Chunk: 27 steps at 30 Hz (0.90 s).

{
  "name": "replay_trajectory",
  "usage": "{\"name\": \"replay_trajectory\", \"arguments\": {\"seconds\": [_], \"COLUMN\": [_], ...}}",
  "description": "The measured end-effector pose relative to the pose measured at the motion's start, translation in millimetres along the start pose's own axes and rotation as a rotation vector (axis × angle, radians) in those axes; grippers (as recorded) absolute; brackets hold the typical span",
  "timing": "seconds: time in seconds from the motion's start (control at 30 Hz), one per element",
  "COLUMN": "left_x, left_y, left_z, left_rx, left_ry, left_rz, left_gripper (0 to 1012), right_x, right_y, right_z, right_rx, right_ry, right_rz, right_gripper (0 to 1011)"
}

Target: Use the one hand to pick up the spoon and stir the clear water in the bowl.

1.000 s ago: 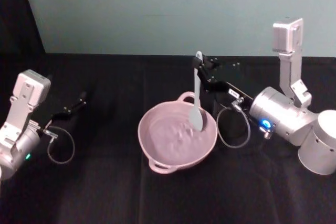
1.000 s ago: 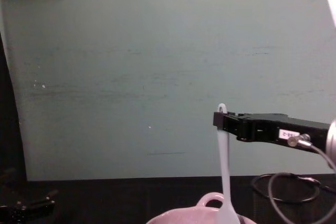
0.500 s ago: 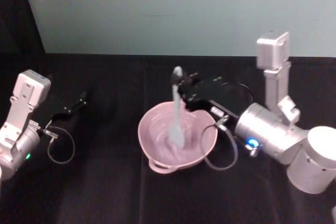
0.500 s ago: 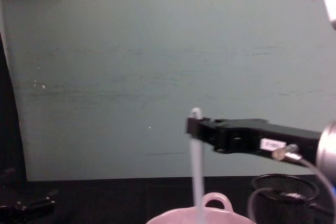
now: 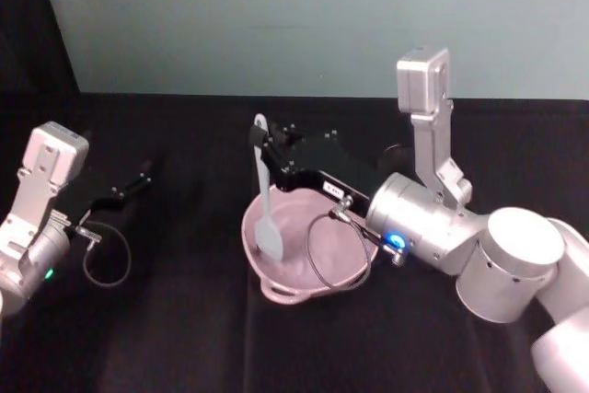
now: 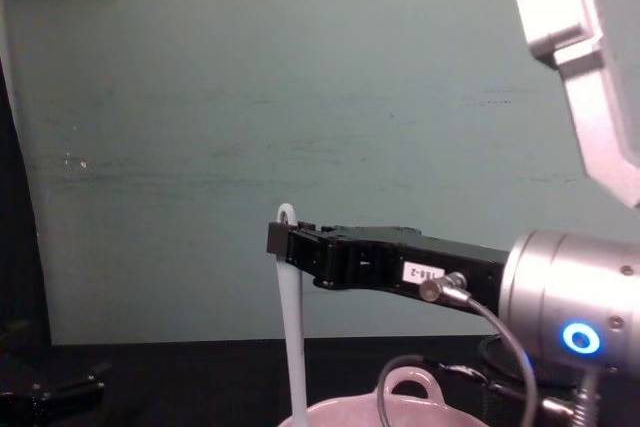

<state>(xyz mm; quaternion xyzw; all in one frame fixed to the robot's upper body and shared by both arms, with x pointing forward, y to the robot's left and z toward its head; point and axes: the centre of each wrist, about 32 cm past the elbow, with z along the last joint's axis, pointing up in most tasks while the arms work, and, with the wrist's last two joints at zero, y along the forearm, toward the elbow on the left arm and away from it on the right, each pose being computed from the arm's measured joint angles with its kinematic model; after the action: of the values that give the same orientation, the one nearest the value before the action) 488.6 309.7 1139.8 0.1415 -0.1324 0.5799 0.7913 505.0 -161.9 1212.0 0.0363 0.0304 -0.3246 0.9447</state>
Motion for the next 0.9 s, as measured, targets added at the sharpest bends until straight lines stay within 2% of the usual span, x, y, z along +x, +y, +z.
{"name": "replay_trajectory", "arguments": {"seconds": [0.13,0.3,0.33,0.37,0.47,0.67,0.9], "left_x": [0.0,0.0,0.0,0.0,0.0,0.0,0.0], "left_y": [0.0,0.0,0.0,0.0,0.0,0.0,0.0], "left_z": [0.0,0.0,0.0,0.0,0.0,0.0,0.0], "left_rx": [0.000,0.000,0.000,0.000,0.000,0.000,0.000], "left_ry": [0.000,0.000,0.000,0.000,0.000,0.000,0.000], "left_rz": [0.000,0.000,0.000,0.000,0.000,0.000,0.000], "left_gripper": [1011,1011,1011,1011,1011,1011,1011], "right_x": [7.9,25.6,31.2,31.2,42.4,49.6,46.1], "right_y": [5.0,6.4,4.0,4.0,-7.2,-29.6,-46.4], "right_z": [-1.7,-1.4,-1.1,-1.1,-0.1,3.9,6.2], "right_rx": [0.002,0.008,0.008,0.008,0.009,0.018,0.004], "right_ry": [0.005,-0.007,-0.012,-0.012,-0.022,-0.037,-0.047], "right_rz": [-0.013,-0.066,-0.090,-0.090,-0.147,-0.208,-0.215], "right_gripper": [113,113,113,114,113,113,113]}}
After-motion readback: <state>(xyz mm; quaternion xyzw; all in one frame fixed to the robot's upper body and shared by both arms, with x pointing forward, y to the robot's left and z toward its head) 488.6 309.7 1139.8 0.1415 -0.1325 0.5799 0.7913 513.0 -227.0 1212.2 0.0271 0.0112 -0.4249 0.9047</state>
